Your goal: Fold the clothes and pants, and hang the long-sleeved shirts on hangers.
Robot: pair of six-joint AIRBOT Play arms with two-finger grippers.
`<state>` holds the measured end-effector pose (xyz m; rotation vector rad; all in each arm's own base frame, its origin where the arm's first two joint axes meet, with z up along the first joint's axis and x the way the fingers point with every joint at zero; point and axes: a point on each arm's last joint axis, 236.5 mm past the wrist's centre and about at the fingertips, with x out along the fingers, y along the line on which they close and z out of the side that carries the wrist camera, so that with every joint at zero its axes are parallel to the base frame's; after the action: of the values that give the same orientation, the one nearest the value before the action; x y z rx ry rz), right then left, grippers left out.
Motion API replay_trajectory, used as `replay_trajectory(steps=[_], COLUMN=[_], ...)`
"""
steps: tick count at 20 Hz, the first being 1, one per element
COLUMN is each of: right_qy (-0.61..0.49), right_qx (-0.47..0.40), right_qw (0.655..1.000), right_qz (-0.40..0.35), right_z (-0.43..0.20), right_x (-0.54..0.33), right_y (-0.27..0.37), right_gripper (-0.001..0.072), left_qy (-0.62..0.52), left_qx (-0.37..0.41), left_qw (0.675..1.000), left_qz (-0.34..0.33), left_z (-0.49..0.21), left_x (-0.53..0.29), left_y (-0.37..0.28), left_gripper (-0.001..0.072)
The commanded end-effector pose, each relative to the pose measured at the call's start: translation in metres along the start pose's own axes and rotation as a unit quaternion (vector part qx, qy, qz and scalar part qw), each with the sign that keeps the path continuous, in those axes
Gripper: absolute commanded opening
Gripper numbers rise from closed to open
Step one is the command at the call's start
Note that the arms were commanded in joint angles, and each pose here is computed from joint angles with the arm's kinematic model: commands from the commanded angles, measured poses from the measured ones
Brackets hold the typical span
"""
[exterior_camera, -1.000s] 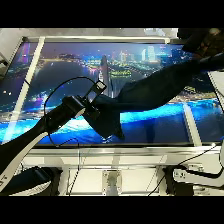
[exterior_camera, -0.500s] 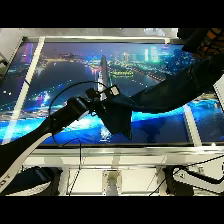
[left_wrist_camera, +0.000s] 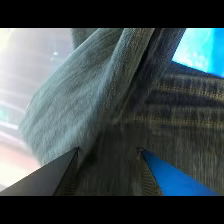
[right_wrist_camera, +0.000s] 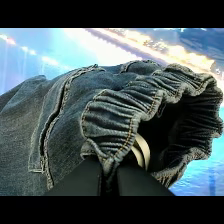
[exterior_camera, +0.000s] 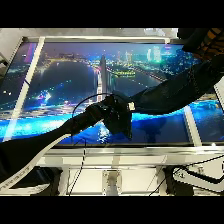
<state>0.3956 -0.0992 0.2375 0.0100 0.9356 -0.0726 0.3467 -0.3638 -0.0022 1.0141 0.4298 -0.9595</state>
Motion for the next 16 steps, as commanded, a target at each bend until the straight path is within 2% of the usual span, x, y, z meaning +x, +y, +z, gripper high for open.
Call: replay_trajectory(steps=[1, 2, 3, 4, 6, 7, 11, 16], right_qy=[0.001, 0.001, 0.002, 0.003, 0.004, 0.005, 0.008, 0.008], right_qx=[0.001, 0.001, 0.001, 0.001, 0.001, 0.001, 0.001, 0.001], right_qw=[1.0, 1.0, 1.0, 1.0, 1.0, 1.0, 1.0, 1.0], right_qz=[0.001, 0.001, 0.002, 0.002, 0.002, 0.003, 0.003, 0.003], right_z=[0.0, 0.0, -0.001, -0.001, -0.002, -0.002, -0.004, -0.004], right_x=[0.0, 0.0, 0.0, 0.0, 0.0, 0.0, 0.0, 0.0], right_y=[0.0, 0.0, 0.001, 0.001, 0.001, 0.001, 0.001, 0.001], right_gripper=[0.002, 0.002, 0.002, 0.002, 0.002, 0.002, 0.002, 0.002], left_qy=[-0.005, -0.014, -0.022, -0.031, -0.027, -0.019, 0.07, 0.161], left_qx=[0.004, 0.002, 0.002, -0.001, -0.023, -0.049, -0.153, -0.208], left_qw=[1.0, 1.0, 1.0, 0.999, 0.999, 0.998, 0.985, 0.965], left_qz=[0.0, 0.007, 0.015, 0.024, 0.031, 0.034, 0.027, 0.008], left_z=[0.003, 0.006, 0.01, 0.013, 0.008, -0.001, -0.071, -0.129], left_x=[0.019, 0.024, 0.028, 0.032, 0.039, 0.042, 0.042, 0.031], left_y=[0.0, 0.005, 0.012, 0.019, 0.031, 0.038, 0.055, 0.052], left_gripper=[0.0435, 0.0396, 0.0312, 0.0261, 0.025, 0.0219, 0.0225, 0.022])
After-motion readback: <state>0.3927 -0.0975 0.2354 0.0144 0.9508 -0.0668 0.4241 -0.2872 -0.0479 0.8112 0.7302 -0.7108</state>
